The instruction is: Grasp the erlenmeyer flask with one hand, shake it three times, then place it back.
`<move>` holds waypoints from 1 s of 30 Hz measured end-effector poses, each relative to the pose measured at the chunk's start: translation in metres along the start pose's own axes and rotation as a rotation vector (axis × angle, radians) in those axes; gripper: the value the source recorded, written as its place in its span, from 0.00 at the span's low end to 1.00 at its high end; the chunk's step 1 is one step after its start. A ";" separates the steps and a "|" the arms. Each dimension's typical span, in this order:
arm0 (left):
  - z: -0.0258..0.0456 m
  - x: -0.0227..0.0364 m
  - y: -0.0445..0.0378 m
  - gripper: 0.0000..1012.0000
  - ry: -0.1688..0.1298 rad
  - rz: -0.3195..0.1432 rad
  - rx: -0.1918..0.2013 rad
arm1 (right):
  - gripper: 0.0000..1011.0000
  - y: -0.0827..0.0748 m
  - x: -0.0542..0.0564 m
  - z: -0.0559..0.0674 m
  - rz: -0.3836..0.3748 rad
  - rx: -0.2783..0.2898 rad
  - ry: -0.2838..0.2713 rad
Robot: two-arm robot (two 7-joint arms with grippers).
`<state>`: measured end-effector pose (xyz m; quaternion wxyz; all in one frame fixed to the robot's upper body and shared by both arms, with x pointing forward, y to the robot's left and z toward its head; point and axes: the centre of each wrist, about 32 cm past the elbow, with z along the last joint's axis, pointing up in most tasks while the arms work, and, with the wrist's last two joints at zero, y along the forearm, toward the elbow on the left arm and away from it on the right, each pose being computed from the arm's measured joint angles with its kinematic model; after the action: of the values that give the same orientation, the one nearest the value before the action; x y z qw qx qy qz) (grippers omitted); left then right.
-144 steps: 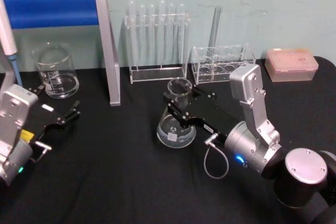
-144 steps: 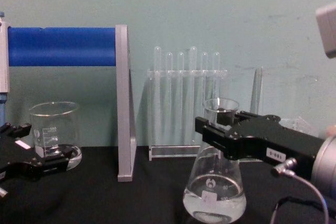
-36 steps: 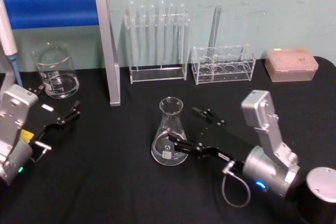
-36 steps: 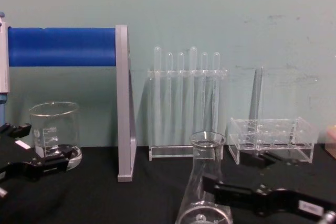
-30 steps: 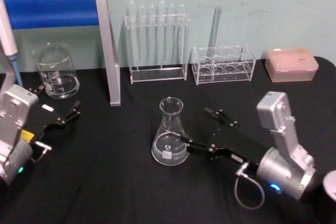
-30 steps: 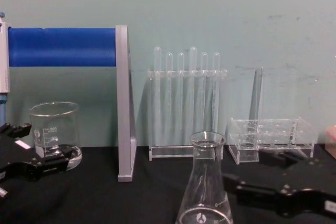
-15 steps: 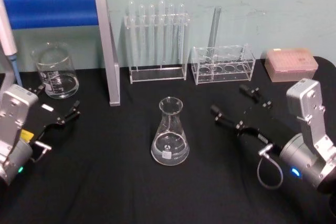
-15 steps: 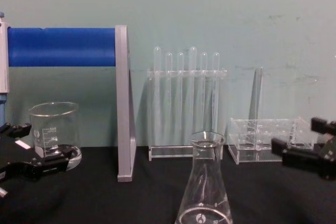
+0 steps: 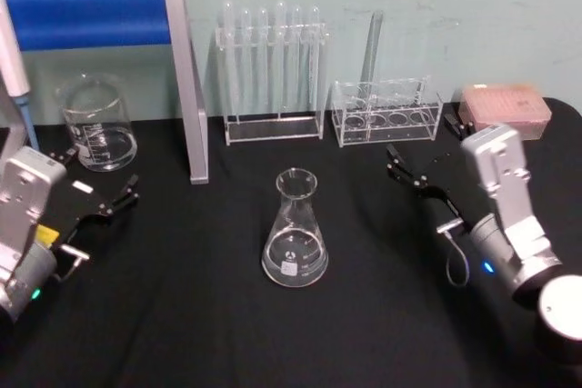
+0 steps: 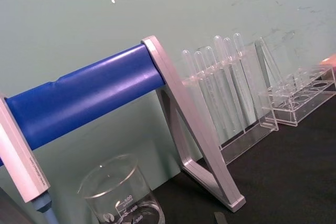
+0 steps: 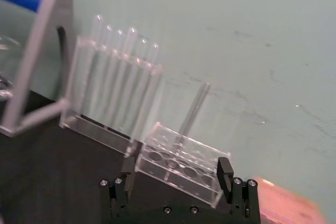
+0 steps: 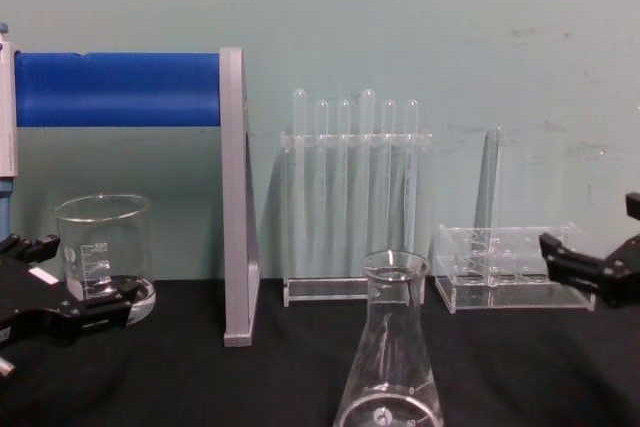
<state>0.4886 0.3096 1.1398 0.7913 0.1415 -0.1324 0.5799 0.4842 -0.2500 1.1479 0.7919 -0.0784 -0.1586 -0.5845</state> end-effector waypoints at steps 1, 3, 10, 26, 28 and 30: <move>0.0000 0.0000 0.0000 0.99 0.000 0.000 0.000 | 0.99 0.004 -0.003 -0.003 -0.016 -0.007 -0.027; 0.0000 0.0000 0.0000 0.99 0.000 0.000 0.000 | 0.99 0.008 -0.007 -0.008 -0.039 -0.015 -0.068; 0.0000 0.0000 0.0000 0.99 0.000 0.000 0.000 | 0.99 0.019 -0.017 -0.020 -0.078 -0.047 -0.175; 0.0000 0.0000 0.0000 0.99 0.000 0.000 0.000 | 0.99 0.023 -0.021 -0.026 -0.077 -0.063 -0.219; 0.0000 0.0000 0.0000 0.99 0.000 0.000 0.000 | 0.99 0.023 -0.021 -0.026 -0.077 -0.062 -0.218; 0.0000 0.0000 0.0000 0.99 0.000 0.000 0.000 | 0.99 0.023 -0.021 -0.026 -0.077 -0.062 -0.217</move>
<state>0.4886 0.3097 1.1398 0.7913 0.1415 -0.1324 0.5799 0.5045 -0.2319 1.1180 0.7442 -0.1595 -0.2279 -0.6072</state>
